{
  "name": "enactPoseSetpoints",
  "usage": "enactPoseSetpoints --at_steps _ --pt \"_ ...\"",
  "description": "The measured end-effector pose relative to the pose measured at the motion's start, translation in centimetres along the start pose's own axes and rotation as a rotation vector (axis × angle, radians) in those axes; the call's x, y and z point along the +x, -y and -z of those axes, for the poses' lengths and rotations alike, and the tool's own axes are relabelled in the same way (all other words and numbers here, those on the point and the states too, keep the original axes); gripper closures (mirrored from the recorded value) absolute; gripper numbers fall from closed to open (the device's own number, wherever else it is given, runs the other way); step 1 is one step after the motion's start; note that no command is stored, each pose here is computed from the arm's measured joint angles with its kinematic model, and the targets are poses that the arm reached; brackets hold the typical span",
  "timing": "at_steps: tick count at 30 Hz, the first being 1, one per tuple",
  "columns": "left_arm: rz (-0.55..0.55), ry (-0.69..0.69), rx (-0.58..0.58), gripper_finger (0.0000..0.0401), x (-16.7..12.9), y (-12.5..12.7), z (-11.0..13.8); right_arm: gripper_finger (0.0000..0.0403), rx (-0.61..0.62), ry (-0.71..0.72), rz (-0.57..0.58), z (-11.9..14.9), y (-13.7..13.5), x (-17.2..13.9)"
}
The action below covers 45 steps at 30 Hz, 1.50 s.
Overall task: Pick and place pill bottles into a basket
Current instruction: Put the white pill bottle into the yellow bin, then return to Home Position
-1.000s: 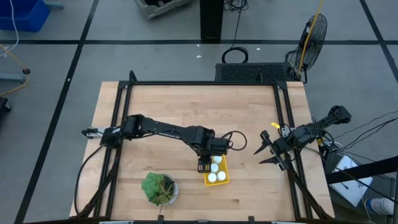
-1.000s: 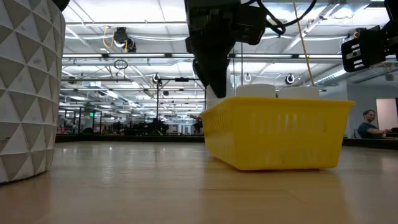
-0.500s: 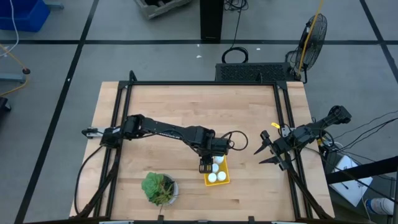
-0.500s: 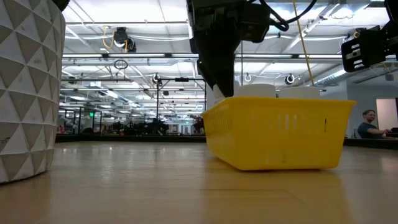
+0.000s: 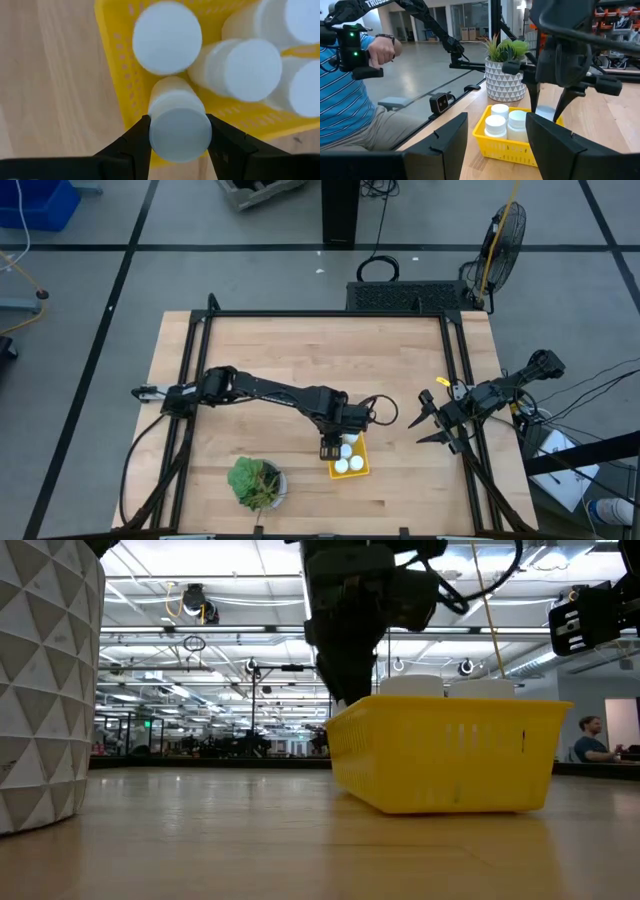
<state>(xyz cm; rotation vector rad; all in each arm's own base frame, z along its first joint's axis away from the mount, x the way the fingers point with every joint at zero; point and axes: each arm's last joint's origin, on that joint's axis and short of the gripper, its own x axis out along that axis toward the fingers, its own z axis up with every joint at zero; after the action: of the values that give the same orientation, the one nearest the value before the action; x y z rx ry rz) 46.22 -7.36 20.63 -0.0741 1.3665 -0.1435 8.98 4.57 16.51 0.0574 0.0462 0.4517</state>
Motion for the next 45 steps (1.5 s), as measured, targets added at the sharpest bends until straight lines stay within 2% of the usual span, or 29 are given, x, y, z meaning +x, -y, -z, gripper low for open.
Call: enactPoseSetpoints --at_steps 2,11,22,28,32,38,45 --pt "0.0 0.009 0.003 0.0234 0.0 0.1 -0.1 0.0209 0.0 0.0 0.001 0.0 0.0 0.0" --pt "0.003 0.006 0.004 0.0167 -0.2 0.1 0.0 0.0209 0.0 0.0 0.0 0.0 0.0 0.0" --pt "0.014 0.009 0.007 0.0178 -0.3 0.2 0.0 0.0209 0.0 0.0 0.0 0.0 0.0 0.0" --pt "0.016 -0.007 0.002 0.0174 -1.7 0.3 0.5 0.0209 0.0 0.0 0.0 0.0 0.0 0.0" --pt "0.012 -0.012 -0.014 0.0177 -3.8 0.4 1.1 0.0209 0.0 0.0 0.0 0.0 0.0 0.0" --pt "-0.051 -0.054 -0.047 0.0186 -9.5 0.9 3.9 0.0209 0.0 -0.002 0.0 0.0 0.0 0.0" --pt "-0.106 0.154 0.04 0.0198 -17.5 3.8 7.4 0.0209 0.0 -0.002 0.0 0.0 0.0 0.0"
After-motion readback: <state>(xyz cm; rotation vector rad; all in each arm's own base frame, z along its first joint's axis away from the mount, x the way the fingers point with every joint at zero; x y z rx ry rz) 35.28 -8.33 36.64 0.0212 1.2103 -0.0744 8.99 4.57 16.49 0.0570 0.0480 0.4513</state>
